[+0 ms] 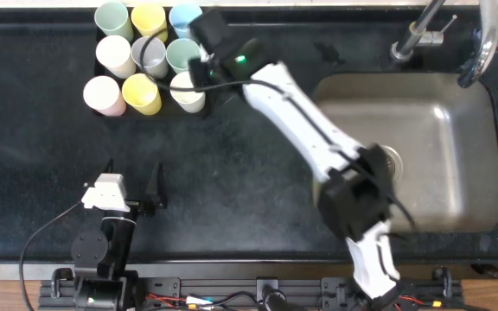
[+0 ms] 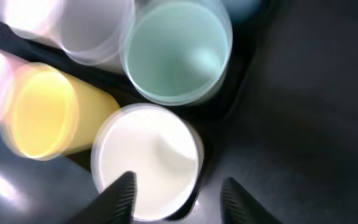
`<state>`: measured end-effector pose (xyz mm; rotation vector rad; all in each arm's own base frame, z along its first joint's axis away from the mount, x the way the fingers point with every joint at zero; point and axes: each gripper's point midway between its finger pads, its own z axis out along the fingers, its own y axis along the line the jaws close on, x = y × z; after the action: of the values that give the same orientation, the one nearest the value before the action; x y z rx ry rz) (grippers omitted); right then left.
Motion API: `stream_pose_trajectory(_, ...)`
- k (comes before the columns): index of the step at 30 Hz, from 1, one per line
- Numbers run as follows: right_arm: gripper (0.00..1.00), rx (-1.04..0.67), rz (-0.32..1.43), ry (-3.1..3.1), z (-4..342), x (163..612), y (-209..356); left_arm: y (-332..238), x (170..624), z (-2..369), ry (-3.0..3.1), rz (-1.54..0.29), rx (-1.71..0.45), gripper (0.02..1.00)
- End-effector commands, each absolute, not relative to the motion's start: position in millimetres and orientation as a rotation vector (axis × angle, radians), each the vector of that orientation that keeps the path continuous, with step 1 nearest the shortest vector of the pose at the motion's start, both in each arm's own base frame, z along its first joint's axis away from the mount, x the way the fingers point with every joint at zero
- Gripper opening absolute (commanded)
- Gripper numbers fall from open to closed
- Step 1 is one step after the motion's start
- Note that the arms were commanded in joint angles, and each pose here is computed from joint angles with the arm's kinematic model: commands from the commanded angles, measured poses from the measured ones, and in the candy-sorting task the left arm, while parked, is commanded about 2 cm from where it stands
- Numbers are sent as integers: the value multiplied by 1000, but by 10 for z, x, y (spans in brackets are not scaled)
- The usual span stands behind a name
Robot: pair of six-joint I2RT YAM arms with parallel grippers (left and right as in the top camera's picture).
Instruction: Store Cups
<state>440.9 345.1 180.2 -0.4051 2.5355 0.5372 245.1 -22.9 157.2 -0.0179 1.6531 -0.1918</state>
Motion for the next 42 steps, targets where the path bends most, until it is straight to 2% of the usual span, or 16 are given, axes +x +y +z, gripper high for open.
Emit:
stream_pose_trajectory(1,634,-450,560,2188,3410,4282,2986,-232,2447,1580,1646,-200,-21,1000)
stream_pose_trajectory(4,687,-452,487,2106,3842,4172,2555,-232,2446,1581,1645,-200,-21,1000)
stream_pose_trajectory(8,733,-352,383,2086,4155,4056,1842,-232,2447,1580,1646,-200,-21,1000)
stream_pose_trajectory(16,776,-221,195,2076,4304,3576,775,-232,2447,1580,1646,-200,-21,1000)
stream_pose_trajectory(23,833,-115,133,1971,4029,3013,359,-232,2447,1580,1646,-200,-21,1000)
stream_pose_trajectory(28,996,-106,133,1866,3764,2603,313,-232,2446,1581,1645,-200,-21,1000)
stream_pose_trajectory(34,996,-28,194,1831,3321,2378,300,-232,2447,1580,1646,-200,-21,998)
stream_pose_trajectory(42,998,7,228,1723,2738,2428,302,-232,2447,1580,1646,-200,-21,1000)
